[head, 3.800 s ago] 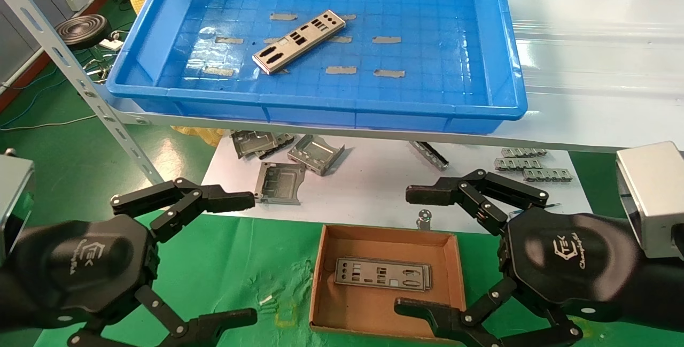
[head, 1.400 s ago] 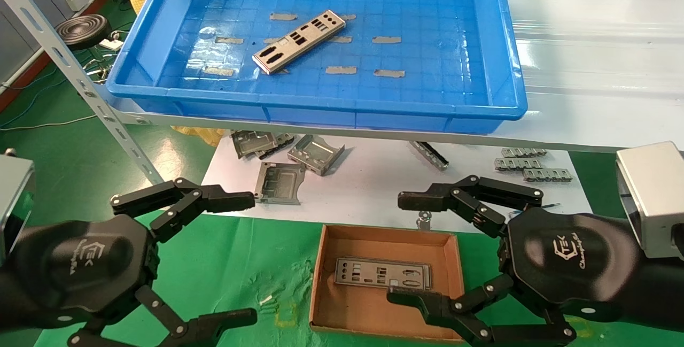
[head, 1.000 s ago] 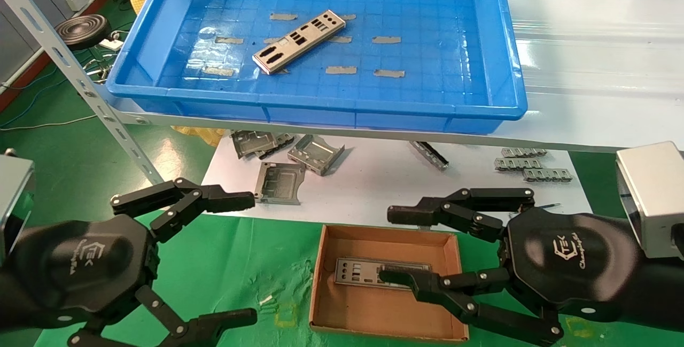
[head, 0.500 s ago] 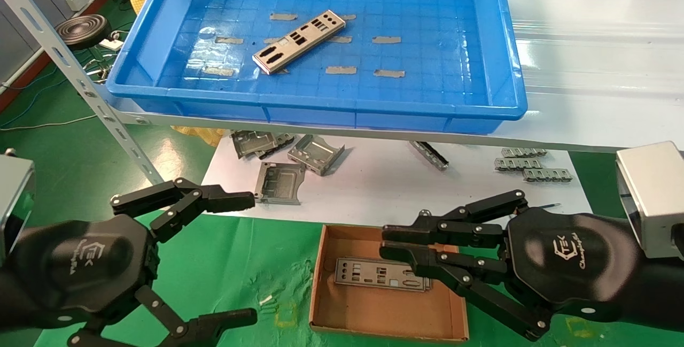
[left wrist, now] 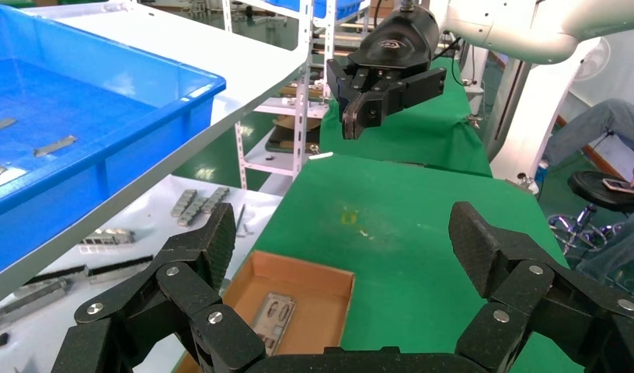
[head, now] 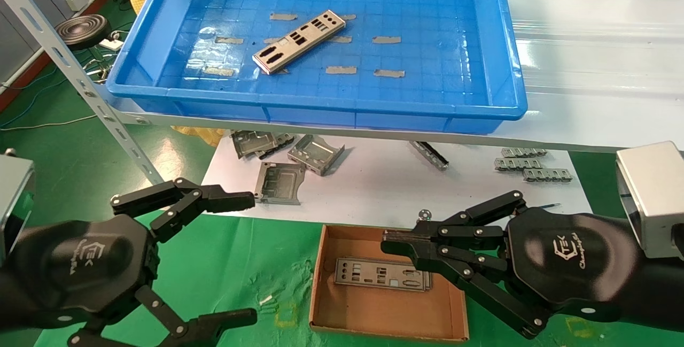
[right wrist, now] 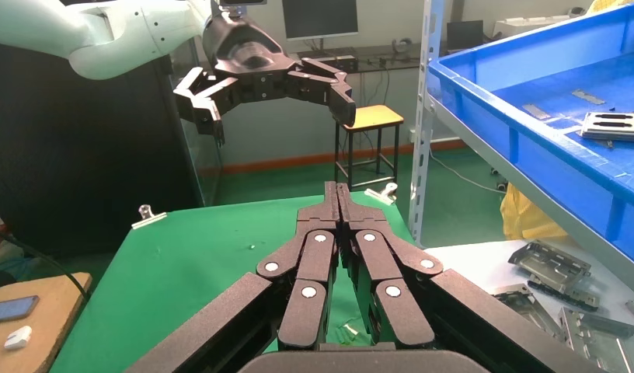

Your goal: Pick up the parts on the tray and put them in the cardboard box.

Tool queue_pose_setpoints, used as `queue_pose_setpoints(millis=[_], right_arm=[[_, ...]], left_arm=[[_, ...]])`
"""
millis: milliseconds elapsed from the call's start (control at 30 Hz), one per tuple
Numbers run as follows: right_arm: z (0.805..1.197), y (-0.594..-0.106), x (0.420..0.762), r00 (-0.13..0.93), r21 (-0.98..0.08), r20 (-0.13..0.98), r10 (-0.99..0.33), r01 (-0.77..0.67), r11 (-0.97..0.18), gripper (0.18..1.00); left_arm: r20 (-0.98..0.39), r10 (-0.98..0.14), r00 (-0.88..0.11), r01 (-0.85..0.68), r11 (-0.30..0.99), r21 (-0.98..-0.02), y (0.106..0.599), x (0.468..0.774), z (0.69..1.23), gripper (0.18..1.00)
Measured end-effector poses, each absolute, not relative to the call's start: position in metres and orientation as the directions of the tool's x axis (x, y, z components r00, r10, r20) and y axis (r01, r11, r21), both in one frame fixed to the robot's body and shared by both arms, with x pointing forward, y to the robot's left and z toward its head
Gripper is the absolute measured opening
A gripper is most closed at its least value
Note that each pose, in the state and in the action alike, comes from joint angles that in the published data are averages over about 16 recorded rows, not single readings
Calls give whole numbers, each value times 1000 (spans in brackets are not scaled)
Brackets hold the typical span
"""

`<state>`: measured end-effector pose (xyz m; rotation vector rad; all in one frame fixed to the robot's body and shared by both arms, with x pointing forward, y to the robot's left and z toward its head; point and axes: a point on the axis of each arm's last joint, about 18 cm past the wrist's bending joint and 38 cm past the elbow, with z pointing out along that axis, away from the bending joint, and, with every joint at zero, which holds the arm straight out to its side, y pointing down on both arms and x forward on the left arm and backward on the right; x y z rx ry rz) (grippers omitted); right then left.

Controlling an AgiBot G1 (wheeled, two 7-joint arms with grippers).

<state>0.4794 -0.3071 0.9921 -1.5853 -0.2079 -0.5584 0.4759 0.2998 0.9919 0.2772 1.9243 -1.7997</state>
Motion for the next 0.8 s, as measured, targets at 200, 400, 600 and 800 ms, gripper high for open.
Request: queue_pose_setpoints(millis=[200, 400, 600, 800], right_arm=[[992, -307, 479, 861, -884, 468, -198, 456, -106, 192], [992, -307, 479, 861, -884, 468, -198, 456, -106, 191], [992, -307, 479, 861, -884, 468, -198, 456, -106, 191], [992, -307, 479, 861, -884, 468, -198, 456, -106, 191]], left_arm=[[-477, -178, -861, 464, 111, -879, 300, 476, 992, 1001], [-477, -178, -861, 464, 111, -879, 300, 476, 992, 1001], [-477, -178, -861, 464, 111, -879, 300, 476, 992, 1001], [-477, -178, -861, 464, 111, -879, 300, 476, 992, 1001]])
